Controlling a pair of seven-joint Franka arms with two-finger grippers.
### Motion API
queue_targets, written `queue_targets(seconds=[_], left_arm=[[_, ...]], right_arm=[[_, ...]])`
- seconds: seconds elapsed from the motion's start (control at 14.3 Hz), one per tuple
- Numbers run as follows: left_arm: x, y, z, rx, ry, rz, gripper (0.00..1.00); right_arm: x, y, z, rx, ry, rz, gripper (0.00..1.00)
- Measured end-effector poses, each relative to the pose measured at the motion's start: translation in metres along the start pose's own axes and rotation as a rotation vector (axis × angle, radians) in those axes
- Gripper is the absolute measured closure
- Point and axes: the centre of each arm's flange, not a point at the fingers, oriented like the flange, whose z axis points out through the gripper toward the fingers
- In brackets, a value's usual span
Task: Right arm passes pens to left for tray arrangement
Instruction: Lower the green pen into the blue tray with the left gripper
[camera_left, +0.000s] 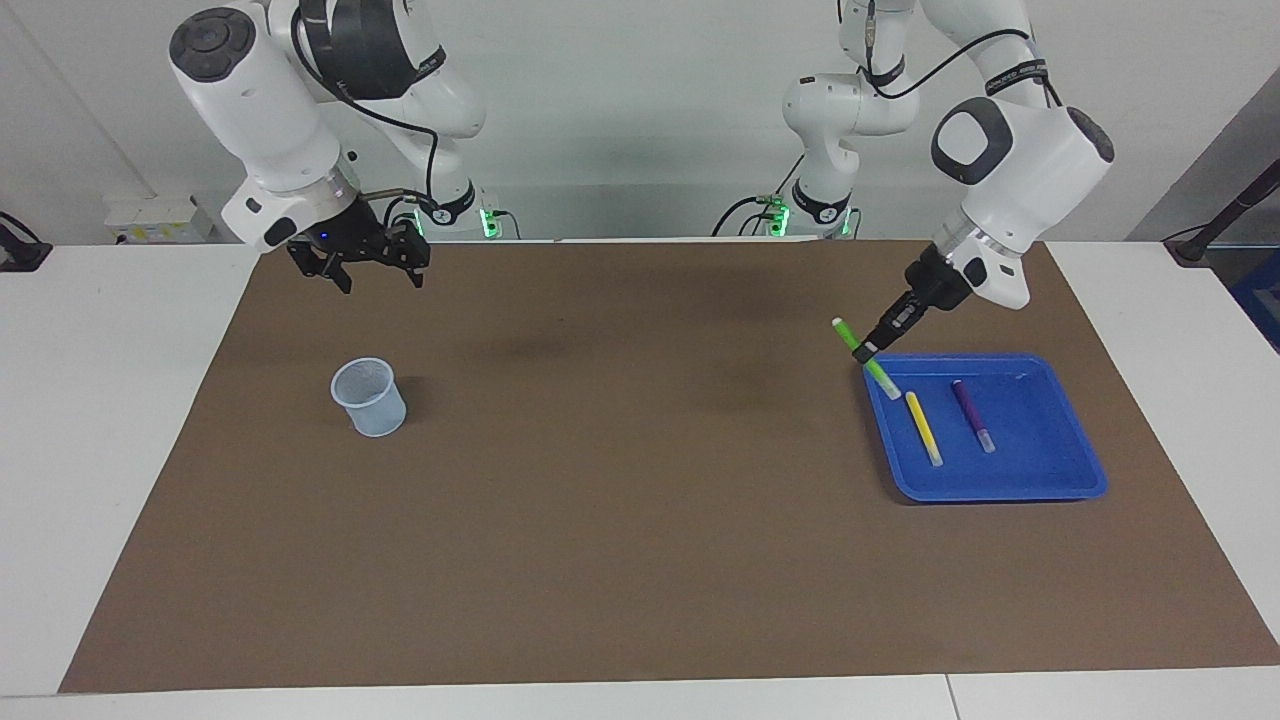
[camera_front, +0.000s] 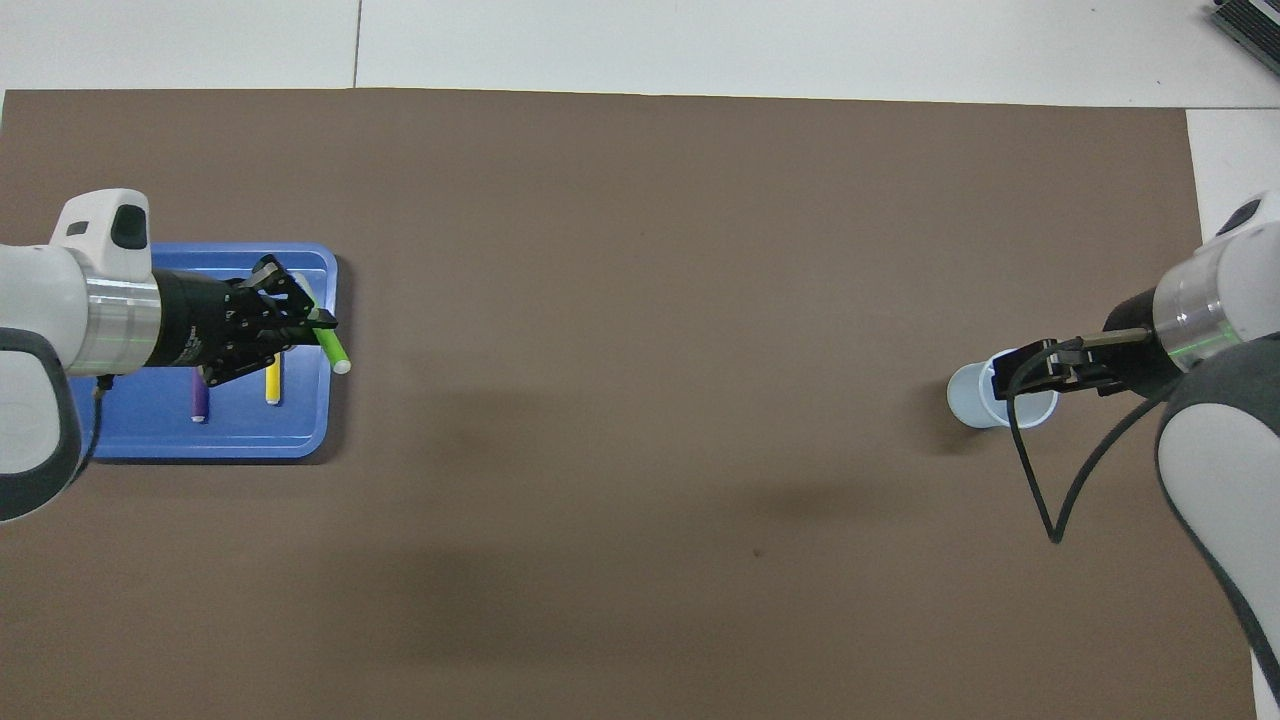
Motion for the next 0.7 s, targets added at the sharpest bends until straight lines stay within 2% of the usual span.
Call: queue_targets(seconds=[0.21, 0.42, 0.7], left_arm=[[0.028, -0.037, -0.021, 0.1, 0.027, 0.19, 0.82], [0.042, -0.058, -0.03, 0.195, 0.046, 0.369, 0.82], [0.068, -0.096, -0.038, 0.27, 0.033, 0.539, 0.82]], right_arm=[[-0.002, -0.014, -0.005, -0.038, 0.019, -0.031, 0.0], [0.003, 0.011, -0.008, -0.06, 0.055, 0.003, 0.0], [0.005, 0.013, -0.009, -0.054, 0.057, 0.004, 0.0]])
